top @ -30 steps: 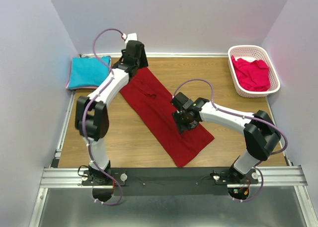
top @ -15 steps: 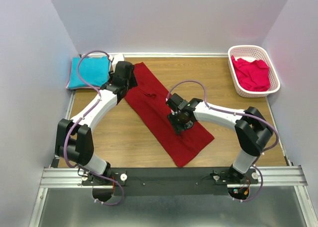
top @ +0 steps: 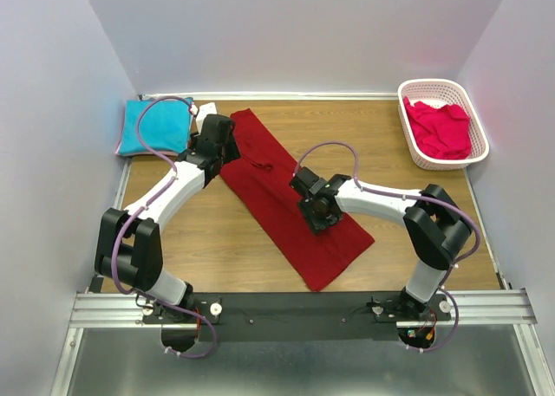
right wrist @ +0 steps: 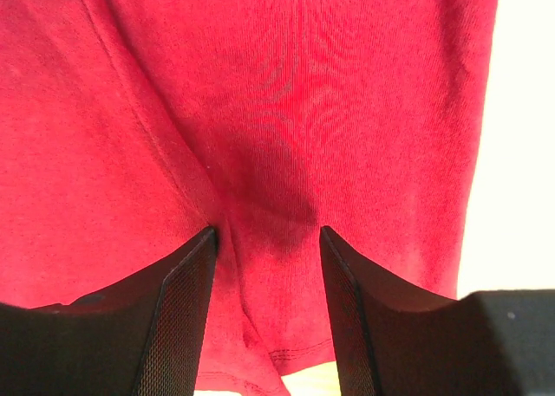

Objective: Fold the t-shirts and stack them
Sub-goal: Fold the tshirt

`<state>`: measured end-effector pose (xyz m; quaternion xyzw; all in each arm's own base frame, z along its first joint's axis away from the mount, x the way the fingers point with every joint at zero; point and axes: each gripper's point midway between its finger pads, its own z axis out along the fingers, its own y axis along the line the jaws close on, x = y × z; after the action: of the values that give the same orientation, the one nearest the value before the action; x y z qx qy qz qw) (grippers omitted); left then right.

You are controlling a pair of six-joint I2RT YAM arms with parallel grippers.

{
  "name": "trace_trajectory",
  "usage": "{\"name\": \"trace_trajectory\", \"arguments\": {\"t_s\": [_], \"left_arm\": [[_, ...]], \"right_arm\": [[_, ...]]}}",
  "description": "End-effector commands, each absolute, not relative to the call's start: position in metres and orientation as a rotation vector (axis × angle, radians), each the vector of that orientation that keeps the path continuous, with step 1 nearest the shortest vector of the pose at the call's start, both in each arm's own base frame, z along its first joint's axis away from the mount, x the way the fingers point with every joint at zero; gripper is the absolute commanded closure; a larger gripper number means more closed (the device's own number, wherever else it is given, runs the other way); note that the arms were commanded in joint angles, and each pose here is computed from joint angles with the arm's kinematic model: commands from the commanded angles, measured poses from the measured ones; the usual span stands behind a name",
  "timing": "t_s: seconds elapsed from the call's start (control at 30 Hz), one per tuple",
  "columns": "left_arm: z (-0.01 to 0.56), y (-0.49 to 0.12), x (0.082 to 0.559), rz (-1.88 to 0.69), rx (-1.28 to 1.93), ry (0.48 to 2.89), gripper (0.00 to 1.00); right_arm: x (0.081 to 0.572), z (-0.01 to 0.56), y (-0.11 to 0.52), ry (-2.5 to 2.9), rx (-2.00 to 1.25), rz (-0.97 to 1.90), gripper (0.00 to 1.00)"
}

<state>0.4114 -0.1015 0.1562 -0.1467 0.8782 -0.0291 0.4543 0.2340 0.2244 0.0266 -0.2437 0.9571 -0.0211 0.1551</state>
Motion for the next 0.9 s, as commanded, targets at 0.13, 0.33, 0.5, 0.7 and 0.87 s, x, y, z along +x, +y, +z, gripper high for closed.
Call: {"name": "trace_trajectory", "arguments": {"t_s": [0.13,0.33,0.5,0.7,0.87], "left_arm": [[0.132,-0.129,0.419,-0.142,-0.344,2.234,0.33],[0.096,-0.157,0.438,-0.134,-0.308,2.331,0.42],[0.068,-0.171,0.452,-0.117,-0.301,2.402,0.49],[0.036,-0.178,0.466,-0.058,-0.286,2.475,0.52],[0.013,-0.183,0.482,-0.018,-0.256,2.509,0.54]], "right_arm": [[0.23,0.019,0.213,2.751,-0.712,-0.124,0.42],[0.223,0.02,0.22,2.776,-0.729,-0.049,0.42],[0.211,0.017,0.225,2.821,-0.724,0.021,0.43],[0.198,0.013,0.233,2.881,-0.718,0.118,0.45],[0.189,0.011,0.247,2.934,-0.694,0.216,0.48]]}}
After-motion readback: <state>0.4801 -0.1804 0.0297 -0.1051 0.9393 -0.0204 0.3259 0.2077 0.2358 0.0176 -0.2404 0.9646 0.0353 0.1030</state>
